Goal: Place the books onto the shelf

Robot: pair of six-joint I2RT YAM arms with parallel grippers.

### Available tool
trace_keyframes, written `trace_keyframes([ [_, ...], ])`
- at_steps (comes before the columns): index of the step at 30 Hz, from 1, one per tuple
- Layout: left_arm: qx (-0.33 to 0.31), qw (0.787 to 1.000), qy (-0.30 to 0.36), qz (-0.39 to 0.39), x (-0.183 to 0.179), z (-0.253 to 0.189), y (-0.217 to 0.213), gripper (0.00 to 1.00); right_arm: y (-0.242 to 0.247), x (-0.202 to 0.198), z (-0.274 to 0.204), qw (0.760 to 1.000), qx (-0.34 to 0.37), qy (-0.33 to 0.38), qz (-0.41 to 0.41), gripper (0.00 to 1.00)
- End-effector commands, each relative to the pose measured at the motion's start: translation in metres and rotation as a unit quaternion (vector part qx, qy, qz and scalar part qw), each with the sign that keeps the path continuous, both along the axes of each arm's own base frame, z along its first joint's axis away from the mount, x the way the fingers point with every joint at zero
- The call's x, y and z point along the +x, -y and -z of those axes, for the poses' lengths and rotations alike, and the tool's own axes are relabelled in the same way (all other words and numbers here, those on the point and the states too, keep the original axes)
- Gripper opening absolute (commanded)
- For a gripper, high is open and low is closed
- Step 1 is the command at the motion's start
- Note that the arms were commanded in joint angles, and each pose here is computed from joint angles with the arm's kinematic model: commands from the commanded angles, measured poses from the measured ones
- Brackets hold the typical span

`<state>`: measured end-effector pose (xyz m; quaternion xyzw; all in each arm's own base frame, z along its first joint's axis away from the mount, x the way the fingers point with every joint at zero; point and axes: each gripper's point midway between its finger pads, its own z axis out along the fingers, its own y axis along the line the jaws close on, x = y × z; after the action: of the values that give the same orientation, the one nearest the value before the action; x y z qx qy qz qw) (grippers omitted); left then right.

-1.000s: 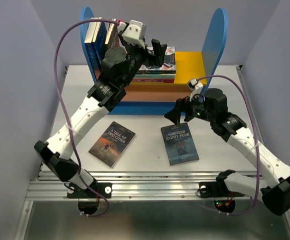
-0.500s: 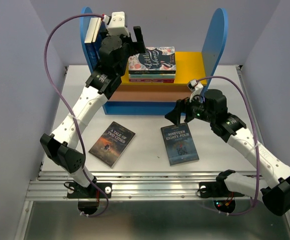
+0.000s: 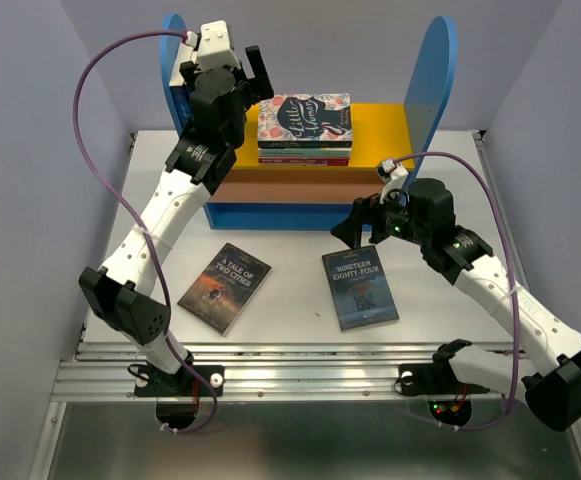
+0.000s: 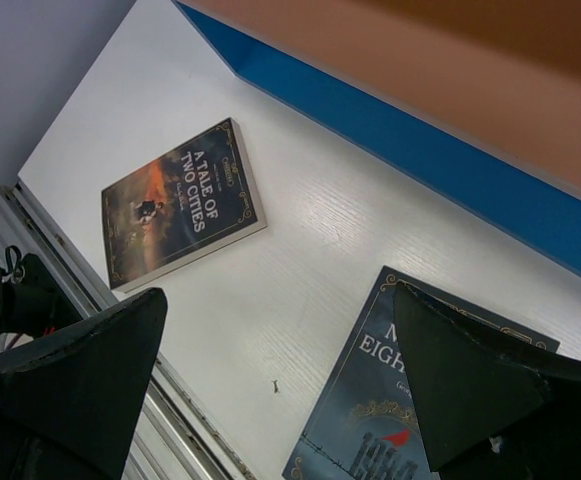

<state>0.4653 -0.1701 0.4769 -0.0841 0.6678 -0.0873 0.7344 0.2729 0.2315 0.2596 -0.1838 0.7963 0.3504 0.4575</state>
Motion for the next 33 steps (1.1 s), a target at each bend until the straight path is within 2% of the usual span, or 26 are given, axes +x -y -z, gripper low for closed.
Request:
trace_keyframes([
  [1,-0.024,0.999,0.021,-0.043,0.004,-0.012,-0.016,0.99,0.001,0.005,-0.005,1.0,-0.001,0.017,0.006,1.0],
  [7,-0.025,0.999,0.016,-0.025,0.019,-0.003,-0.002,0.99,0.003,0.007,-0.003,1.0,-0.006,0.018,0.013,1.0],
  [16,-0.035,0.998,0.01,-0.043,0.027,0.005,-0.003,0.99,0.004,0.008,-0.002,1.0,-0.009,0.018,0.016,1.0],
  [26,-0.057,0.984,-0.005,-0.167,0.024,0.016,-0.043,0.99,0.005,0.009,-0.003,1.0,-0.01,0.02,0.018,1.0],
  [33,-0.059,0.978,-0.003,-0.199,0.019,0.01,-0.055,0.99,0.005,0.009,-0.002,1.0,-0.01,0.018,0.019,1.0],
])
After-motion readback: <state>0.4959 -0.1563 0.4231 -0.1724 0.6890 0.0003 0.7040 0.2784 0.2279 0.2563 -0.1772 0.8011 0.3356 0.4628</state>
